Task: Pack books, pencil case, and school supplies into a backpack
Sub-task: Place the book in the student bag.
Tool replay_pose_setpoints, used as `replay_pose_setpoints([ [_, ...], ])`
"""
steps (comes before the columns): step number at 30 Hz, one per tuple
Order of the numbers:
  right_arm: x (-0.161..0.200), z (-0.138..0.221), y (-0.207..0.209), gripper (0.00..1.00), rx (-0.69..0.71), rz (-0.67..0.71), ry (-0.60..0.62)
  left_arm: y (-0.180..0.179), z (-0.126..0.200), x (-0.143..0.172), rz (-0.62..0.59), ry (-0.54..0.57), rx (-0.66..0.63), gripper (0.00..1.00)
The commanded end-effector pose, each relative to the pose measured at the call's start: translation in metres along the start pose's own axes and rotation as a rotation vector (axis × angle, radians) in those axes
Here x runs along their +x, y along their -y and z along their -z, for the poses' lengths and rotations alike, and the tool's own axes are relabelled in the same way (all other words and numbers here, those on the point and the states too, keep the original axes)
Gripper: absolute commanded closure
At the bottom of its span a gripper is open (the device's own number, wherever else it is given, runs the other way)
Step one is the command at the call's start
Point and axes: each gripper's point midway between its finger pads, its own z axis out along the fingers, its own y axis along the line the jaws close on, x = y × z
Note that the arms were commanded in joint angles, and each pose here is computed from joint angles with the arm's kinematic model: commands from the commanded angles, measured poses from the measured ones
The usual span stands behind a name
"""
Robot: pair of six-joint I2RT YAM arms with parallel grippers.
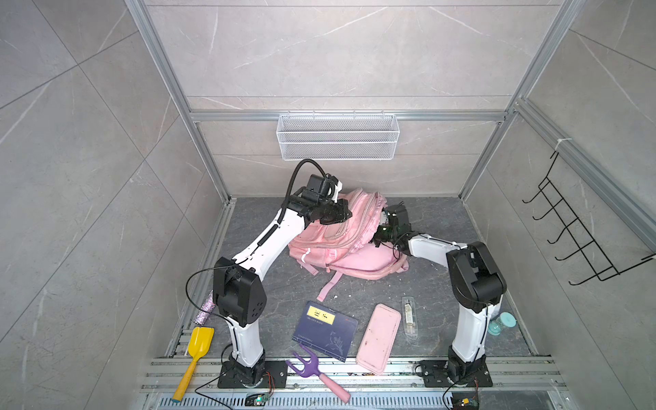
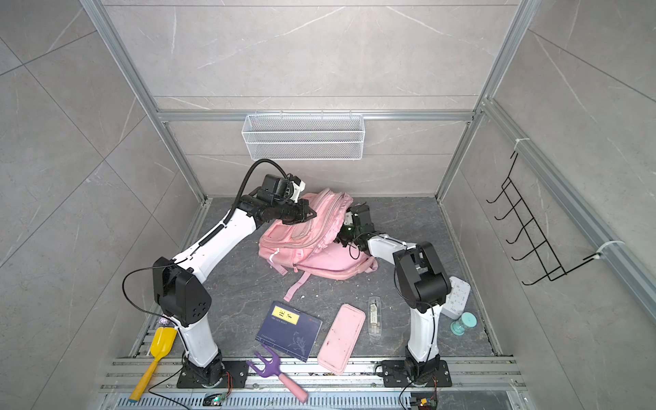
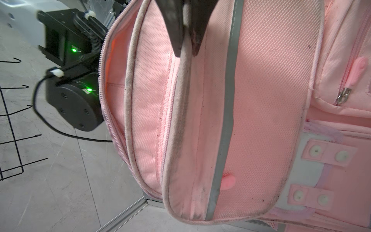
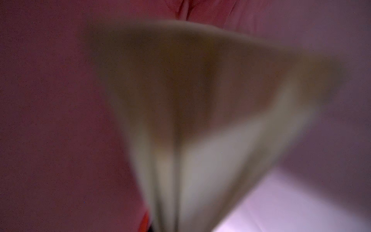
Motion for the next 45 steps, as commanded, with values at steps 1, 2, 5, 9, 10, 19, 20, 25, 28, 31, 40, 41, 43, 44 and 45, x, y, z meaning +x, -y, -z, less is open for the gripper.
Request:
replay_pose_setpoints([
  [1,0.003,-0.024,-0.025,1.0,-0.082,0.029,-0.047,0.053,0.049,-0.039,-0.065,0.159,0.173,1.0],
  [2,0.003,-0.031,-0.021,1.0,-0.078,0.024,-0.053,0.053,0.048,-0.039,-0.062,0.156,0.176,1.0],
  [5,0.0,-0.045,-0.017,1.0,-0.081,0.012,-0.056,0.052,0.047,-0.036,-0.059,0.149,0.177,1.0],
  [9,-0.001,-0.062,-0.002,0.85,-0.045,-0.013,-0.084,0.046,0.048,-0.034,-0.047,0.152,0.17,1.0],
  [10,0.001,-0.064,0.004,0.76,-0.026,-0.02,-0.096,0.045,0.049,-0.035,-0.046,0.154,0.169,1.0],
  [19,0.013,-0.049,0.006,0.29,0.031,0.039,-0.127,0.029,0.05,-0.033,-0.032,0.153,0.145,1.0],
  [20,0.014,-0.046,0.005,0.27,0.039,0.045,-0.129,0.029,0.049,-0.032,-0.031,0.151,0.143,1.0],
  [25,0.013,-0.025,0.01,0.19,0.113,0.098,-0.119,0.025,0.047,-0.031,-0.03,0.142,0.132,1.0],
  [28,0.008,-0.013,0.015,0.18,0.131,0.099,-0.115,0.024,0.047,-0.03,-0.033,0.139,0.129,1.0],
  [31,0.005,0.0,0.018,0.18,0.143,0.094,-0.108,0.021,0.047,-0.03,-0.035,0.143,0.116,1.0],
  [40,0.023,0.049,0.04,0.25,0.302,0.156,-0.063,0.0,0.027,-0.019,-0.028,0.101,0.055,1.0],
  [41,0.026,0.059,0.044,0.26,0.336,0.168,-0.05,-0.005,0.024,-0.016,-0.031,0.094,0.036,1.0],
  [43,0.032,0.076,0.05,0.26,0.386,0.202,-0.022,-0.013,0.016,-0.01,-0.042,0.076,0.008,1.0],
  [44,0.035,0.083,0.054,0.25,0.407,0.212,-0.009,-0.016,0.011,-0.005,-0.043,0.063,-0.001,1.0],
  [45,0.038,0.09,0.058,0.26,0.425,0.218,-0.005,-0.021,0.006,-0.002,-0.044,0.053,-0.012,1.0],
])
